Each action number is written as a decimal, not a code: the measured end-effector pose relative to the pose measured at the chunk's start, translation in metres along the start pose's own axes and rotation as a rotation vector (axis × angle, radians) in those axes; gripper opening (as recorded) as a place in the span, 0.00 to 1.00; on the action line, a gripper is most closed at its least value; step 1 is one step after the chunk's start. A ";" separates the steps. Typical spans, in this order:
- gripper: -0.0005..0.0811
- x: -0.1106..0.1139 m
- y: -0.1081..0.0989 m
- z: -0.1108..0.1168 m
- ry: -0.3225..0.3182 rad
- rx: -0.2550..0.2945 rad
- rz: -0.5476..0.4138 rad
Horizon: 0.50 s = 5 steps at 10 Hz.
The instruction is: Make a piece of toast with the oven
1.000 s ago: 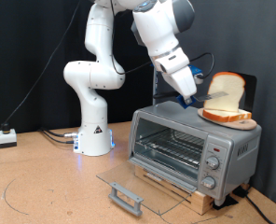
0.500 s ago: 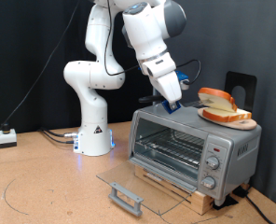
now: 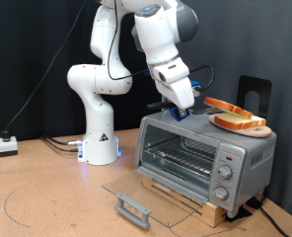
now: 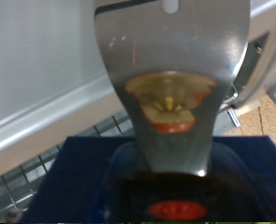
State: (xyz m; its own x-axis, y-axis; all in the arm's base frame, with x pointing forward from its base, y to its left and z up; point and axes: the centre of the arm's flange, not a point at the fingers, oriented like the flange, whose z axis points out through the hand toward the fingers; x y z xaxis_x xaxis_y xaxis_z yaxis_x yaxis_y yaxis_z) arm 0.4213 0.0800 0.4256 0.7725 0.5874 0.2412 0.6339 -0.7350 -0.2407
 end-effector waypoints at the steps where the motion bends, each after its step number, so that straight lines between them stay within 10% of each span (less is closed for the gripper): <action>1: 0.49 0.000 -0.008 0.003 -0.027 -0.001 -0.020; 5: 0.49 -0.001 -0.043 0.028 -0.131 -0.032 -0.054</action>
State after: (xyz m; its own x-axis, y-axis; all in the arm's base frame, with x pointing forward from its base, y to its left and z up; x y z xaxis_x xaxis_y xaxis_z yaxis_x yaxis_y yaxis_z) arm 0.3942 0.1203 0.4099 0.7367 0.6641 0.1278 0.6749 -0.7101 -0.2004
